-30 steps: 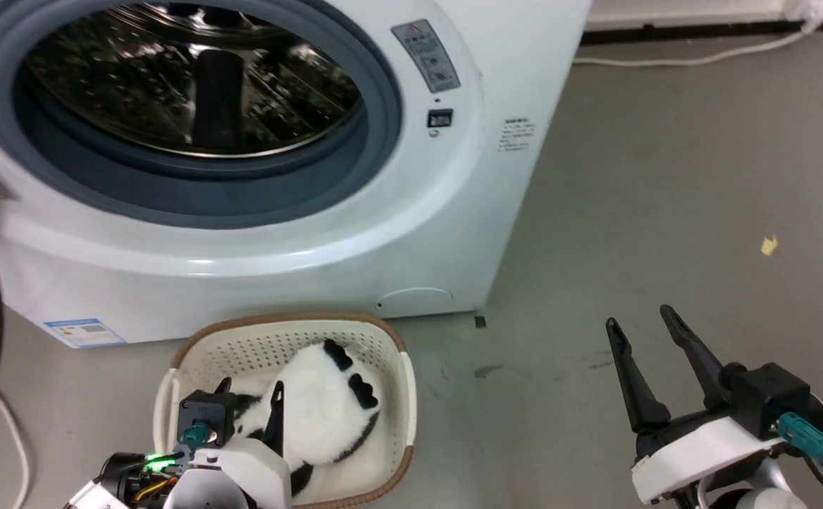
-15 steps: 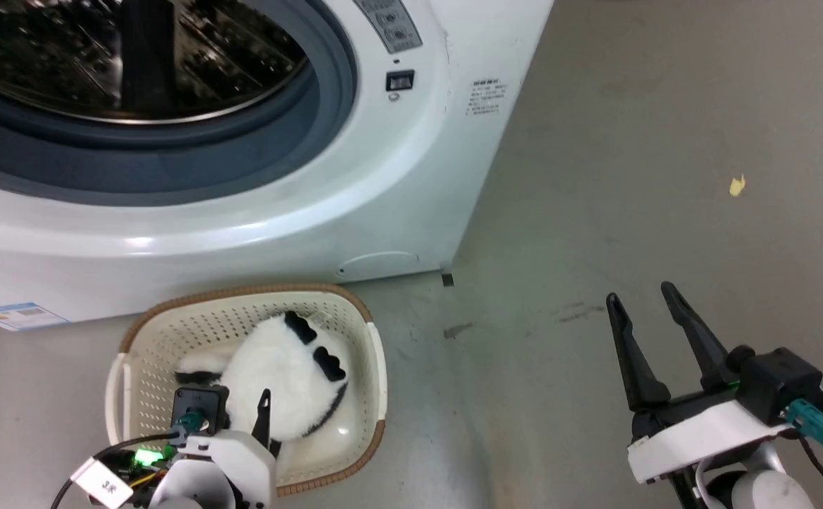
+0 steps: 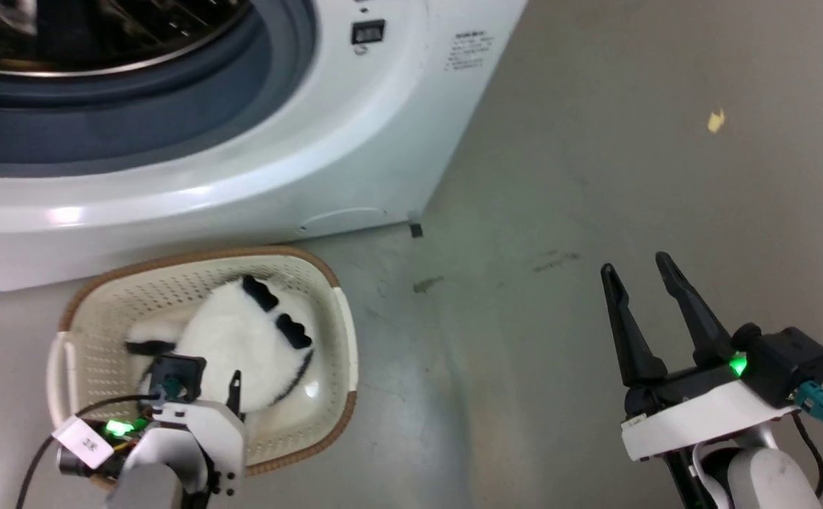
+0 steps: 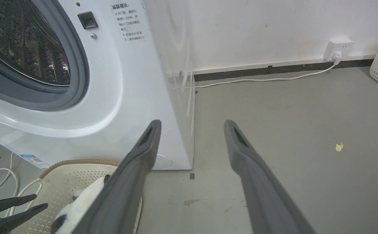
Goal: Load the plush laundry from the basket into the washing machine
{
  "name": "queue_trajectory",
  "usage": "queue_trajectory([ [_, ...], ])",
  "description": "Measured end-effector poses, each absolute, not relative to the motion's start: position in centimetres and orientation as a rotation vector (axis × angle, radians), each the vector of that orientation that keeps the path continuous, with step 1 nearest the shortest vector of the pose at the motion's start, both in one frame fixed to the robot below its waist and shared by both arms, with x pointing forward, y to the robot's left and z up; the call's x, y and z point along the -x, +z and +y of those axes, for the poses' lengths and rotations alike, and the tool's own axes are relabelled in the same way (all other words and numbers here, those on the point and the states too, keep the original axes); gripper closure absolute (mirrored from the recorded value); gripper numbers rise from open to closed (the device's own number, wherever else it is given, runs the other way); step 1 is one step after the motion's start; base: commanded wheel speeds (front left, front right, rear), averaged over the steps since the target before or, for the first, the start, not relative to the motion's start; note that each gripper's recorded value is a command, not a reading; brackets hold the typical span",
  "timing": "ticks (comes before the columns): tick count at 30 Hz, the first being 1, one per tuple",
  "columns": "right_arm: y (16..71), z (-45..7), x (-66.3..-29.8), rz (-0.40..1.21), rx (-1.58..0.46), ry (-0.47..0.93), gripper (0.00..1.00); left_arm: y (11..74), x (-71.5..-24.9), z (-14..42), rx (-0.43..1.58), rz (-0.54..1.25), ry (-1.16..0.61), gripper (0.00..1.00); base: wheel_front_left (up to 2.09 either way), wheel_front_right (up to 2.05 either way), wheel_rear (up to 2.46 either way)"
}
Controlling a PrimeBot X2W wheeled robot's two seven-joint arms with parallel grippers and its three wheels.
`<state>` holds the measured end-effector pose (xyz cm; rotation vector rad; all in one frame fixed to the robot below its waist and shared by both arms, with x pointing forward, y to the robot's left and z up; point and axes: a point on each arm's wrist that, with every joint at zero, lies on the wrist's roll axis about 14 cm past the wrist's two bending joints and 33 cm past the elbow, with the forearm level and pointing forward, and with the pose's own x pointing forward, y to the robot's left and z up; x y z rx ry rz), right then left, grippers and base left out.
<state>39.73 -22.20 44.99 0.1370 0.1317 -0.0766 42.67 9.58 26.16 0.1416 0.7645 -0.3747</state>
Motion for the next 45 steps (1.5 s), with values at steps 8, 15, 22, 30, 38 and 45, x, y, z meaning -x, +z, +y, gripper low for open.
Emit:
queue_trajectory([
  [8,43.8,-23.2,-40.1,0.150,-0.156,-0.112,0.00,21.8,-42.1,9.3,-0.237,0.905,-0.469,0.00,0.00,0.00,0.00],
  [15,42.3,-24.0,-40.3,0.182,-0.170,-0.145,0.00,18.9,-43.1,8.8,-0.280,0.973,-0.510,0.00,0.00,0.00,0.00],
  [22,40.5,-24.7,-40.2,0.223,-0.175,-0.173,0.00,16.1,-44.2,8.7,-0.324,1.036,-0.537,0.00,0.00,0.00,0.00],
  [30,39.1,-25.5,-40.5,0.243,-0.172,-0.201,0.00,12.7,-44.5,8.8,-0.395,1.125,-0.579,0.00,0.00,0.00,0.00],
  [38,37.7,-26.1,-40.4,0.270,-0.177,-0.228,0.00,9.6,-44.3,8.4,-0.419,1.186,-0.599,1.00,0.00,0.00,0.00],
  [45,38.6,-27.1,-40.6,0.243,-0.146,-0.246,0.00,8.3,-43.9,7.7,-0.375,1.194,-0.587,1.00,0.00,0.00,0.00],
])
